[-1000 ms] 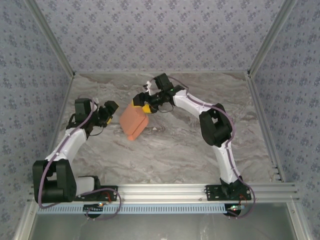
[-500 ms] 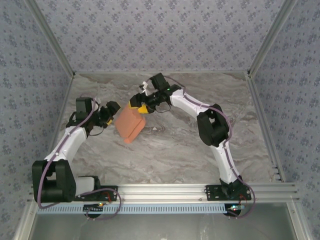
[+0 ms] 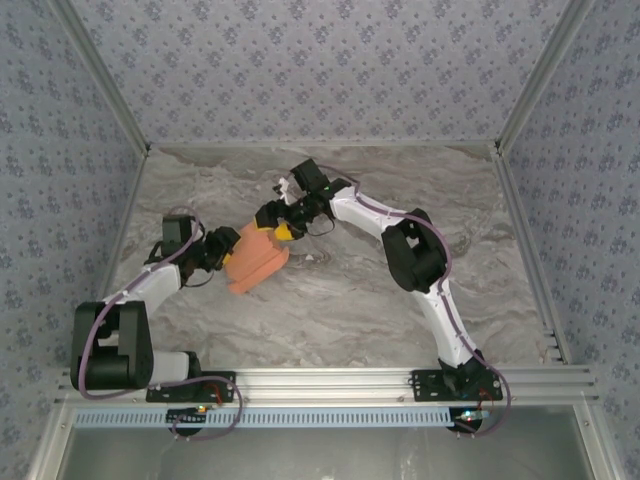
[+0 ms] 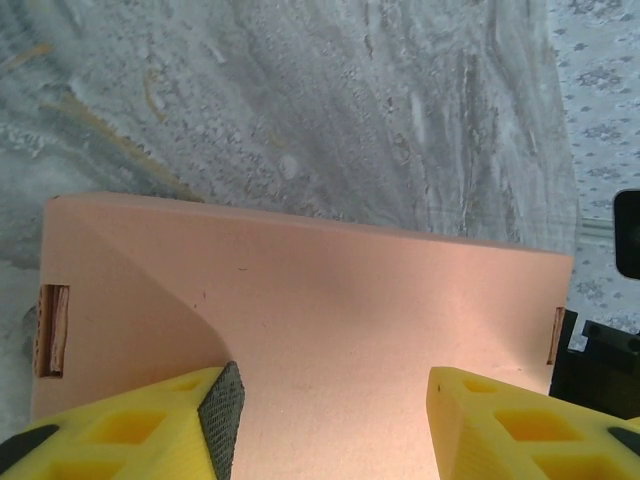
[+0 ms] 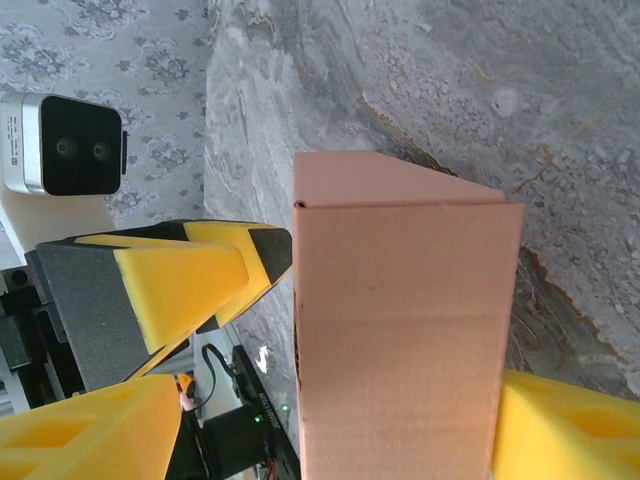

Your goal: Fold the paper box

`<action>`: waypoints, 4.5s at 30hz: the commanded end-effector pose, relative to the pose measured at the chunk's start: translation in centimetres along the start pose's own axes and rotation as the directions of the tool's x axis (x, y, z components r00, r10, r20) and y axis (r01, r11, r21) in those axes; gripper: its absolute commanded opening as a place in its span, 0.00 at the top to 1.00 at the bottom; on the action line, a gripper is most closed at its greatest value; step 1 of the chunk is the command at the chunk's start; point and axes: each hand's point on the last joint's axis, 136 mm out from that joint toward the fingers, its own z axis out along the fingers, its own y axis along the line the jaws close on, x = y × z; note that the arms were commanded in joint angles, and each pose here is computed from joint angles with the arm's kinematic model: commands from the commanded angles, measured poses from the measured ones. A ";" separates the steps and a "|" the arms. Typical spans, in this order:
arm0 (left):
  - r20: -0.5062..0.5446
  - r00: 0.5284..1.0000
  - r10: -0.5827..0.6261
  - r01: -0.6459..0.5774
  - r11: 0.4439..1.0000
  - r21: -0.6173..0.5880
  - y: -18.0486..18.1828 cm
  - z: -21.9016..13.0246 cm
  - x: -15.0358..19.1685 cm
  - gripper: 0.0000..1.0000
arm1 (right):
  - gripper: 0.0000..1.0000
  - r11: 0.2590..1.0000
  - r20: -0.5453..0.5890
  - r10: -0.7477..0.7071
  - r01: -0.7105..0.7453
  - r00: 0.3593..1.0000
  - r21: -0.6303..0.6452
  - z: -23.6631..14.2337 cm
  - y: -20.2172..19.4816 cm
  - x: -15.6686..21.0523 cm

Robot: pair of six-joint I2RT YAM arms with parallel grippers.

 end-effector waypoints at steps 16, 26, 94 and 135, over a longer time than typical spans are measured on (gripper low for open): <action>0.054 0.998 0.020 -0.024 0.996 0.080 -4.6 -3.0 -1.1 0.37 | 0.65 0.999 0.000 -0.018 0.018 1.000 0.042 -1.4 -0.6 0.8; 0.115 0.989 0.097 -0.106 0.992 0.072 -9.3 -8.1 -2.2 0.23 | 0.65 0.843 -0.010 -0.408 0.381 0.913 0.380 -11.9 2.4 2.5; -0.037 0.999 0.027 -0.030 0.996 -0.085 1.7 1.9 1.0 0.15 | 0.40 -0.332 -0.954 0.051 0.896 -0.294 -0.294 -6.4 -4.6 12.6; -0.147 0.609 0.780 -0.762 0.626 0.163 -12.6 1.8 14.3 0.16 | 0.29 0.310 -0.475 -0.709 0.835 0.521 0.454 -21.8 -8.6 4.6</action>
